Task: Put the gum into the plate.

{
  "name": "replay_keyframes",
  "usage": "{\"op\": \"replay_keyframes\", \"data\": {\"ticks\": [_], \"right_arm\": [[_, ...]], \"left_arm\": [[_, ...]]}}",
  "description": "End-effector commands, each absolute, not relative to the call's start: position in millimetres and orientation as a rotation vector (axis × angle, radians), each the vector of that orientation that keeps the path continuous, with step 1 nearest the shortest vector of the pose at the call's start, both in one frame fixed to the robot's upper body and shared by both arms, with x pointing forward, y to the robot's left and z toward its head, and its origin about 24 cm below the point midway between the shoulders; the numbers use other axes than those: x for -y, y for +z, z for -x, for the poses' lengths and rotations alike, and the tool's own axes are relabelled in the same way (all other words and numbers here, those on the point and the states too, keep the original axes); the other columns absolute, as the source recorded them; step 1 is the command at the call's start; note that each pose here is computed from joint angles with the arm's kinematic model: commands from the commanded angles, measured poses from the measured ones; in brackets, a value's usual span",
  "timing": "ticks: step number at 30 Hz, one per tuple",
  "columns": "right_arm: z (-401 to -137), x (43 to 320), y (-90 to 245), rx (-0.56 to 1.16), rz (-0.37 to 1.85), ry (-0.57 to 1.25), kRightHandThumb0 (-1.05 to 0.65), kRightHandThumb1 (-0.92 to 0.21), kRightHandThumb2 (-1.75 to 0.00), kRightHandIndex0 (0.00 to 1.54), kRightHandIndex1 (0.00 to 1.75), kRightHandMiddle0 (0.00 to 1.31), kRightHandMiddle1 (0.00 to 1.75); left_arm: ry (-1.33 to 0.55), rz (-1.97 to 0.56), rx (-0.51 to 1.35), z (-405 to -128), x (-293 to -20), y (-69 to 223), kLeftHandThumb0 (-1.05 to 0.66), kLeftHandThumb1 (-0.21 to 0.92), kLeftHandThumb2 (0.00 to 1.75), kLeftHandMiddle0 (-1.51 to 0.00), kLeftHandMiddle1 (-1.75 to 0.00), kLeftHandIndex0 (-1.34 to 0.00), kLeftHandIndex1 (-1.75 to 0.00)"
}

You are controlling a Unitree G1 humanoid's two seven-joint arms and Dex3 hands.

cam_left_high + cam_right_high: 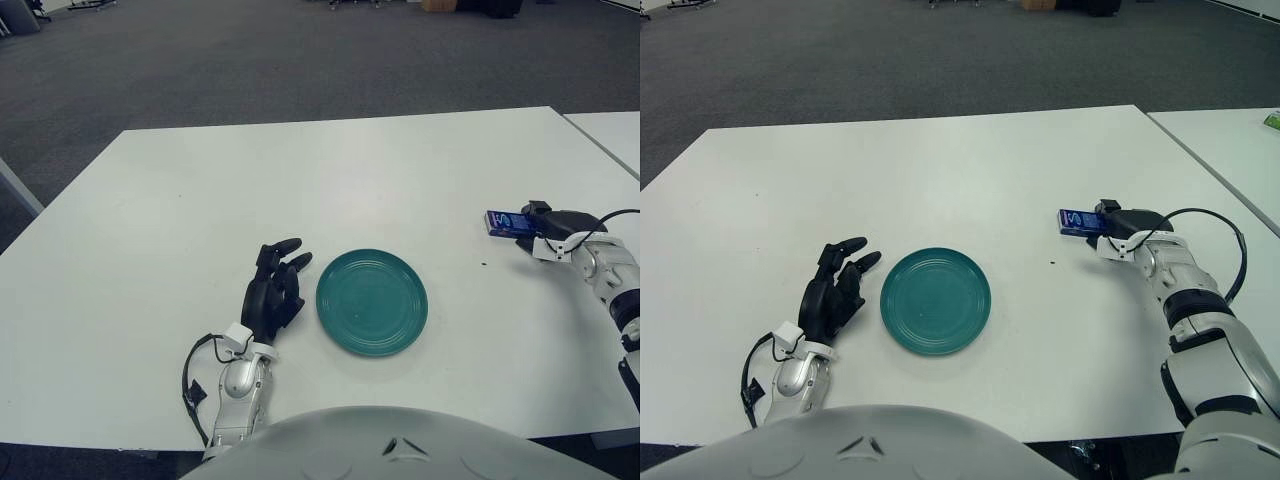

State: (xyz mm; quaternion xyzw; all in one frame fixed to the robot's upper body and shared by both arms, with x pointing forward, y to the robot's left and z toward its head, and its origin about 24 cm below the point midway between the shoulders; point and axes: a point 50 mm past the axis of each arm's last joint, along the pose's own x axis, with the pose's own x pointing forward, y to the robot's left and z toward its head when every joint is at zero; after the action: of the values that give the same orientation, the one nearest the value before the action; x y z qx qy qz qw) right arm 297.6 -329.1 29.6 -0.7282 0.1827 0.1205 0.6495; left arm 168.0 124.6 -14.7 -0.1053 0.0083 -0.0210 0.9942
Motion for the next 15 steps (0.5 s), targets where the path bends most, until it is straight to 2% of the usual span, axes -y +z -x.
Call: {"op": "replay_keyframes", "data": {"ticks": [1, 6, 8, 9, 10, 11, 13, 15], "right_arm": [[-296, 317, 17, -0.415, 1.664, 0.370, -0.80, -0.92, -0.62, 0.33, 0.01, 0.00, 0.60], [-293, 314, 10, -0.405, 1.678, 0.383, -0.80, -0.92, -0.61, 0.32, 0.01, 0.00, 0.60], [-290, 313, 5, -0.392, 1.676, 0.381, -0.79, -0.92, -0.61, 0.36, 0.02, 0.00, 0.71], [-287, 313, 2, -0.382, 1.675, 0.378, -0.78, -0.92, -0.60, 0.39, 0.04, 0.00, 0.81], [-285, 313, -1, -0.376, 1.674, 0.376, -0.77, -0.92, -0.59, 0.43, 0.06, 0.00, 1.00], [-281, 312, -5, -0.367, 1.678, 0.379, -0.76, -0.92, -0.58, 0.44, 0.06, 0.00, 1.06], [-274, 310, -12, -0.352, 1.684, 0.379, -0.72, -0.92, -0.56, 0.49, 0.10, 0.00, 1.33], [-269, 310, -15, -0.336, 1.692, 0.372, -0.55, -0.89, -0.58, 0.53, 0.14, 0.12, 1.53]], "left_arm": [[-0.034, 0.204, -0.099, -160, -128, -30, -0.77, 0.92, 0.77, -0.35, -0.73, -0.08, -1.12], [-0.033, 0.206, -0.095, -161, -127, -30, -0.76, 0.92, 0.77, -0.35, -0.72, -0.08, -1.12], [-0.032, 0.205, -0.094, -161, -127, -30, -0.76, 0.92, 0.76, -0.35, -0.72, -0.08, -1.12], [-0.030, 0.205, -0.094, -161, -127, -29, -0.75, 0.92, 0.76, -0.35, -0.72, -0.08, -1.12], [-0.029, 0.205, -0.094, -161, -127, -29, -0.75, 0.92, 0.76, -0.35, -0.72, -0.08, -1.12], [-0.028, 0.207, -0.095, -161, -128, -29, -0.75, 0.92, 0.76, -0.35, -0.72, -0.08, -1.12], [-0.026, 0.211, -0.096, -162, -128, -29, -0.75, 0.92, 0.75, -0.36, -0.73, -0.08, -1.12], [-0.023, 0.216, -0.096, -162, -128, -29, -0.75, 0.92, 0.74, -0.36, -0.73, -0.08, -1.11]]}}
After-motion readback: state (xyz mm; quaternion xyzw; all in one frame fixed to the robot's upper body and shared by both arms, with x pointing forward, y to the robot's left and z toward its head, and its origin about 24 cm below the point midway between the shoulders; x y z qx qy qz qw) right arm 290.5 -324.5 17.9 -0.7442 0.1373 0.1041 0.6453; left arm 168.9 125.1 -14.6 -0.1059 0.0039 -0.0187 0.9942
